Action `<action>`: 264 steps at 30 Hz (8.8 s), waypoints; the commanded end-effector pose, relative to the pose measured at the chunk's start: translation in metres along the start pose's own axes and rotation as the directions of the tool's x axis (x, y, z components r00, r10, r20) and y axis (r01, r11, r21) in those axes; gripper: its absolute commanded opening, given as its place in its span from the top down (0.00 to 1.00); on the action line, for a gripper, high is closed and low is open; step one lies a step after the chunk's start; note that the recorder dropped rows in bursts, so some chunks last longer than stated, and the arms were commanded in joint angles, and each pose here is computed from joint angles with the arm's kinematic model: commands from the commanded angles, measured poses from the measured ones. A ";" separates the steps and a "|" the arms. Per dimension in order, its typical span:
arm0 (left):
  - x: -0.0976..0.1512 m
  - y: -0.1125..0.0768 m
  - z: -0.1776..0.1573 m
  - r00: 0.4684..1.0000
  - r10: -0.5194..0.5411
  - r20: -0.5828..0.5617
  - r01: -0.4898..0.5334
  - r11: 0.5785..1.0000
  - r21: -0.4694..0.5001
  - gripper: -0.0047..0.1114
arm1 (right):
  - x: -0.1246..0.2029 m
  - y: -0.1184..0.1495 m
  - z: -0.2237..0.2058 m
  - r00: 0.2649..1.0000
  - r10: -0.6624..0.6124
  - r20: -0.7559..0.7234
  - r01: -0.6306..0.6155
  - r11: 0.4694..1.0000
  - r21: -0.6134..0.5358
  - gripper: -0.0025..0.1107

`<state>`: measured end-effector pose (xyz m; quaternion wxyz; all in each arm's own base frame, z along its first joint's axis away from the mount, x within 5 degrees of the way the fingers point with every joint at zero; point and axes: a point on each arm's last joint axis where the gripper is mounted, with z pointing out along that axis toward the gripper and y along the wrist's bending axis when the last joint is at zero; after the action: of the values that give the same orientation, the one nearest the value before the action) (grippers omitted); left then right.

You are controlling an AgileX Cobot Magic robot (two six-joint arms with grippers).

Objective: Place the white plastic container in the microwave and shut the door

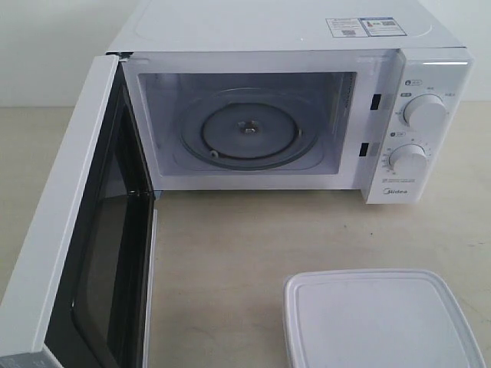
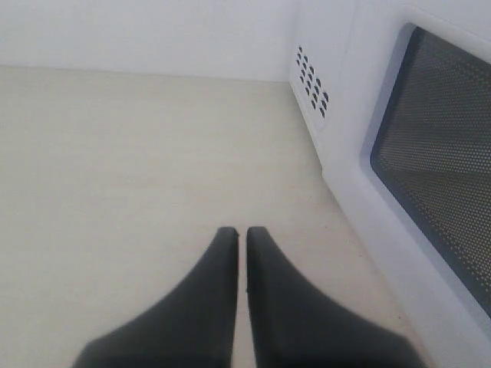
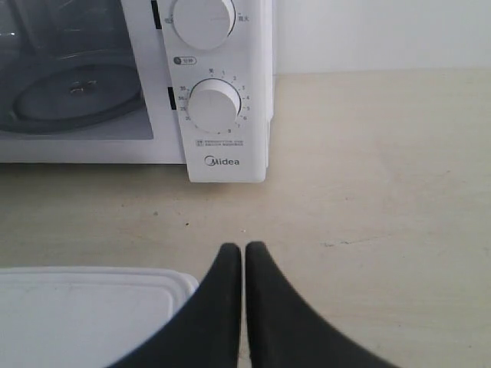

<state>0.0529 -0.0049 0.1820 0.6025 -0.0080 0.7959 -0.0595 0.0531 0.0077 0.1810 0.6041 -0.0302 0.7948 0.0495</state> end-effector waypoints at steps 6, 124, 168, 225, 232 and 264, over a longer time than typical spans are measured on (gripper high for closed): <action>0.001 0.000 0.000 1.000 -0.005 -0.001 0.005 1.000 -0.004 0.92 | -0.001 0.000 0.000 1.000 -0.005 0.016 0.005 1.000 0.005 0.98; 0.001 0.000 0.000 1.000 -0.005 -0.001 0.005 1.000 -0.004 0.92 | -0.009 0.068 0.062 0.223 0.050 -0.974 -0.235 0.972 -0.004 0.98; 0.001 0.000 0.000 1.000 -0.005 -0.001 0.005 1.000 -0.004 0.92 | -0.064 0.063 0.083 0.595 0.550 -0.586 -0.679 0.734 0.000 0.98; 0.001 0.000 0.000 1.000 -0.005 -0.001 0.005 1.000 -0.004 0.92 | 0.014 -0.019 0.125 0.460 0.634 -0.622 -0.831 0.554 -0.049 0.56; 0.001 0.000 0.000 1.000 -0.005 -0.001 0.005 1.000 -0.004 0.92 | 0.021 -0.006 0.131 0.468 0.576 -0.670 -0.800 0.598 -0.045 0.56; 0.001 0.000 0.000 1.000 -0.005 -0.001 0.005 1.000 -0.004 0.92 | 0.005 0.006 0.172 0.467 0.519 -0.716 -0.781 0.622 -0.059 0.56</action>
<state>0.0529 -0.0049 0.1820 0.6025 -0.0080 0.7959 -0.0595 0.2101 0.0266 0.1321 0.2213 0.1612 0.8688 0.4127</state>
